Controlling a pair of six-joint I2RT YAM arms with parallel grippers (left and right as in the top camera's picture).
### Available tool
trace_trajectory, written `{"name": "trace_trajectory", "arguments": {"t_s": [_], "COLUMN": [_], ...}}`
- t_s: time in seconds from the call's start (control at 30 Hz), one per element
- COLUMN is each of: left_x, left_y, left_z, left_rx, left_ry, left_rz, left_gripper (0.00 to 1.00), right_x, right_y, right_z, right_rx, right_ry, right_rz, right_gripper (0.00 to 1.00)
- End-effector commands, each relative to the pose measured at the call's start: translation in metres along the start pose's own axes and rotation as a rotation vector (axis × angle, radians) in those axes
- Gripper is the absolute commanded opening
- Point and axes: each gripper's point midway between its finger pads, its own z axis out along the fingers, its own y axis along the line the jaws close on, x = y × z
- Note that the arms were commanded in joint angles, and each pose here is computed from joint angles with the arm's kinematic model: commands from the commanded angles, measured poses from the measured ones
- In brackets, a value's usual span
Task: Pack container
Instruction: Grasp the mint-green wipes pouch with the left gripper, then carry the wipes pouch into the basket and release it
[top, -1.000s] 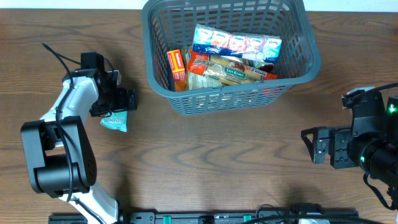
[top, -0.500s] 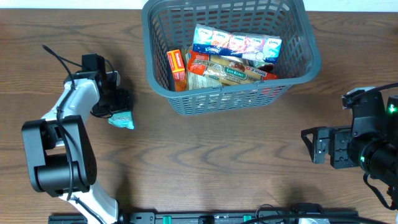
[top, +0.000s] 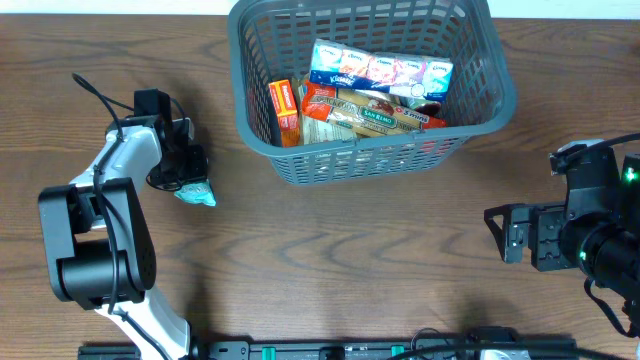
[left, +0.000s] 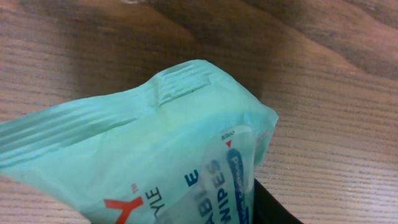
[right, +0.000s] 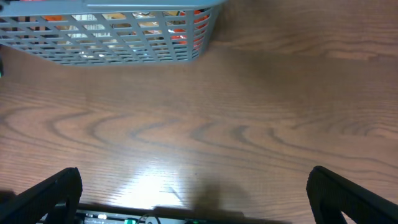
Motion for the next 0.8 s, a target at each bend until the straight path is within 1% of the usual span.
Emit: {"name": "trace_trajectory", "arguments": {"t_s": [0.0, 0.13, 0.2, 0.43, 0.53, 0.63, 0.77], "left_x": [0.004, -0.019, -0.033, -0.076, -0.092, -0.103, -0.1], "left_y": [0.002, -0.003, -0.006, -0.022, -0.026, -0.032, -0.054], "left_z": [0.006, -0.02, -0.039, -0.138, -0.196, -0.261, -0.344], "left_rx": [-0.007, 0.001, 0.006, 0.031, 0.021, 0.019, 0.057], "left_ry": [0.027, -0.062, -0.125, -0.418, -0.598, -0.791, -1.03], "left_rz": [-0.05, -0.065, -0.055, -0.014, 0.004, 0.021, 0.07], "left_gripper": [0.33, 0.27, 0.27, 0.27, 0.26, 0.21, 0.2], "right_x": [0.001, 0.001, 0.001, 0.001, 0.001, 0.001, 0.001], "right_y": [-0.001, -0.001, -0.001, -0.001, -0.001, -0.001, -0.001], "right_z": [-0.002, -0.002, -0.002, -0.002, -0.002, -0.002, -0.002], "right_rx": [0.003, 0.003, 0.003, 0.003, 0.003, 0.003, 0.003], "right_ry": [-0.005, -0.005, -0.006, -0.005, -0.005, -0.006, -0.005], "right_rz": [0.012, 0.011, 0.012, 0.012, 0.012, 0.012, 0.012], "right_gripper": [0.99, 0.99, 0.99, 0.99, 0.99, 0.99, 0.99]}}
